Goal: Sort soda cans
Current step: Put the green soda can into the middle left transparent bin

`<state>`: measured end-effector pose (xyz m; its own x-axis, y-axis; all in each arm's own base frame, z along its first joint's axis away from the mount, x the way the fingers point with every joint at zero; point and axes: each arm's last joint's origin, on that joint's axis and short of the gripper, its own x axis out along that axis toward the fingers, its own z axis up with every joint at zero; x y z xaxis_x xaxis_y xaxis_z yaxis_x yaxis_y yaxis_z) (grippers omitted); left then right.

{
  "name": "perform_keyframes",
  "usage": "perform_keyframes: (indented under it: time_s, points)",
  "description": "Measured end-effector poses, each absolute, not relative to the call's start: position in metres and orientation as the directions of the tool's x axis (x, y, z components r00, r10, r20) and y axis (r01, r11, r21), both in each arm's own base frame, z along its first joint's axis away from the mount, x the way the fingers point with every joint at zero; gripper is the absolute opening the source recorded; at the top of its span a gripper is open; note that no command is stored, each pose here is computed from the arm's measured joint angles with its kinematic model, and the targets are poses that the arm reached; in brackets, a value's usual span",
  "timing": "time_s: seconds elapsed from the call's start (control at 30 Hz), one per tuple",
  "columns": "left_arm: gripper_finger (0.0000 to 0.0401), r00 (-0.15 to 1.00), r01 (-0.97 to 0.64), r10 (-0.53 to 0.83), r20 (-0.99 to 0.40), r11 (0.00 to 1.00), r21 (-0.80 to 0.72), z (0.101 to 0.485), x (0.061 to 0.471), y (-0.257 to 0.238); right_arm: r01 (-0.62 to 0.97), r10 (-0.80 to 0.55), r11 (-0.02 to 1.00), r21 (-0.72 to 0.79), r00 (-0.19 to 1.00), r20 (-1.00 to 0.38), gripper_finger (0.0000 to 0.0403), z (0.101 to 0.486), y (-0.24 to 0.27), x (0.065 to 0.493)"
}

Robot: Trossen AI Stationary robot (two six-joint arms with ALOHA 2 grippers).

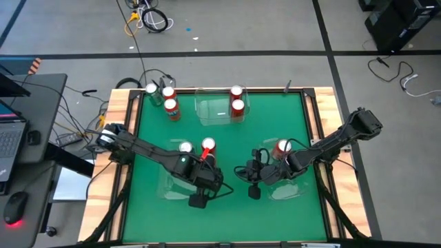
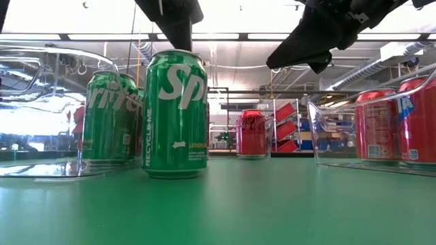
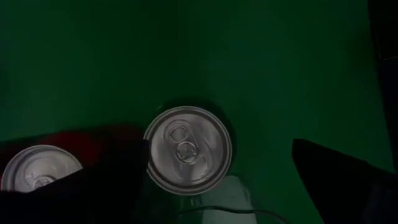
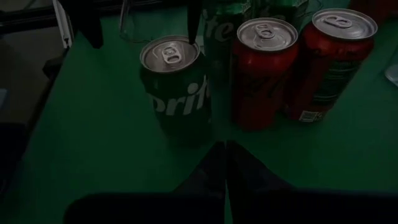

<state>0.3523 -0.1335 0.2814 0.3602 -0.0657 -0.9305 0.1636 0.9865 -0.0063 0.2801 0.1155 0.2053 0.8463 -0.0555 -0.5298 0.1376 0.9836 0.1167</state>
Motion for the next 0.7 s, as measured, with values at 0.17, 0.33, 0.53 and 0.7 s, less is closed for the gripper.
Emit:
perform_keyframes:
  time_s: [0.17,0.33,0.53,0.7]
  points:
    - [0.0399,0.336,0.156,-0.073,-0.939,0.987,-0.021,0.275,0.356,-0.128,0.137,-0.055,0.984,0.117,0.847,-0.529,0.0001,0.206,0.116,0.280]
    - [0.0399,0.333,0.135,-0.065,-0.941,0.991,-0.021,0.270,0.362,-0.121,0.135,-0.052,0.983,0.122,0.851,-0.523,0.0001,0.206,0.116,0.281]
    - [0.0399,0.326,0.125,-0.085,-0.942,0.991,-0.046,0.269,0.365,-0.115,0.116,-0.027,0.984,0.137,0.852,-0.523,0.0001,0.206,0.117,0.281]
    - [0.0399,0.320,0.134,-0.110,-0.941,0.989,-0.070,0.270,0.363,-0.119,0.114,-0.026,0.984,0.138,0.851,-0.524,0.0001,0.206,0.117,0.281]
